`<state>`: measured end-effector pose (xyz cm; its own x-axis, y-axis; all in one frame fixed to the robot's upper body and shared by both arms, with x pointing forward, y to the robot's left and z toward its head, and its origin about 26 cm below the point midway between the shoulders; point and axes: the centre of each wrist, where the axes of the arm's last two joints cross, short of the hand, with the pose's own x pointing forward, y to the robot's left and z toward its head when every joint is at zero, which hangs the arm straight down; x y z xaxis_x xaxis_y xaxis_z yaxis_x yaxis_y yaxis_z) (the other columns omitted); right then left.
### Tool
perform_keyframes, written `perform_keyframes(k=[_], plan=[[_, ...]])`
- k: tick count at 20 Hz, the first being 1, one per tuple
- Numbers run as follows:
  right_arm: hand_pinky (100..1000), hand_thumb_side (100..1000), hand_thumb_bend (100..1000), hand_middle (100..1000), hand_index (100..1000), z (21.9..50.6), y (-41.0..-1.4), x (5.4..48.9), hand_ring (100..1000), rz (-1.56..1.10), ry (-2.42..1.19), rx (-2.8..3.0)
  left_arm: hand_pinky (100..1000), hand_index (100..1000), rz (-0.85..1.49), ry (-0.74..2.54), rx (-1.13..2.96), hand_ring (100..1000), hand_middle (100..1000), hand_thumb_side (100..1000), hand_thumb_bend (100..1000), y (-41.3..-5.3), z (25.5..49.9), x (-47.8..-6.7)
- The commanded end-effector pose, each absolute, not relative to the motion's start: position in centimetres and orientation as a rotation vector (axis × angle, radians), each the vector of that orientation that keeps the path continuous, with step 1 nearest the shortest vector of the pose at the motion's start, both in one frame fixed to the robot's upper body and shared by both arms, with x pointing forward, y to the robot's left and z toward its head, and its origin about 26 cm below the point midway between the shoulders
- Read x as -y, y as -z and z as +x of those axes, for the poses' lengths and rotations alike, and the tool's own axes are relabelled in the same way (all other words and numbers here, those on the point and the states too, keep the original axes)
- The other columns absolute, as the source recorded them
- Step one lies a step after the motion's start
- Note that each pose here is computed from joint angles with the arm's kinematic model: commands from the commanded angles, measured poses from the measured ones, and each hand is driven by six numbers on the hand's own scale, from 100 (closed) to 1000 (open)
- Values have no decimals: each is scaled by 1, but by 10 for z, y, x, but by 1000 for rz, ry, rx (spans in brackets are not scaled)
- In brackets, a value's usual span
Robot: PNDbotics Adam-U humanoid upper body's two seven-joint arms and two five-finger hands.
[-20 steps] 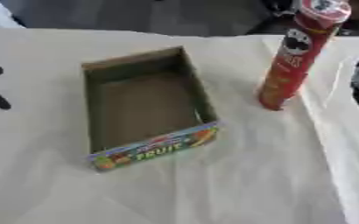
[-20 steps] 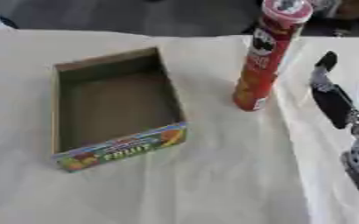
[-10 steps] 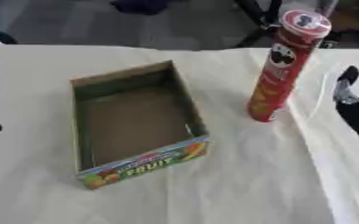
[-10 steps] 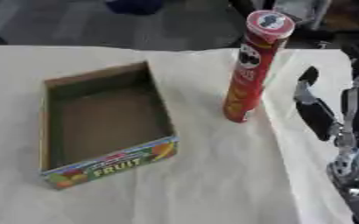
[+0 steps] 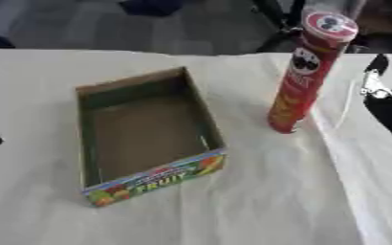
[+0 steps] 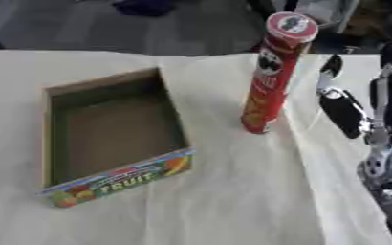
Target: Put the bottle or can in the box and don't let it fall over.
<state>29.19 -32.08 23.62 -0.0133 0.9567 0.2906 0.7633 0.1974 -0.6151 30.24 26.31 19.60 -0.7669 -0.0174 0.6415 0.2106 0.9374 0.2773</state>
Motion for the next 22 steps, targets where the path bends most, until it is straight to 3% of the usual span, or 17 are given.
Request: perform_keyframes(k=[1,14,22], plan=[[558,667,100,889,895,289,-263,323,790,-1598,-436,1847,464,830,-143,473,2428,751,791,676,100,-203,300,-262],[562,677,100,898,901,289,-320,312,800,-1463,-545,1897,465,830,-190,483,2412,751,792,668,100,-201,300,-258],[546,695,100,906,908,292,-329,294,795,-1351,-586,1911,464,830,-213,479,2408,751,792,666,100,-200,300,-255]])
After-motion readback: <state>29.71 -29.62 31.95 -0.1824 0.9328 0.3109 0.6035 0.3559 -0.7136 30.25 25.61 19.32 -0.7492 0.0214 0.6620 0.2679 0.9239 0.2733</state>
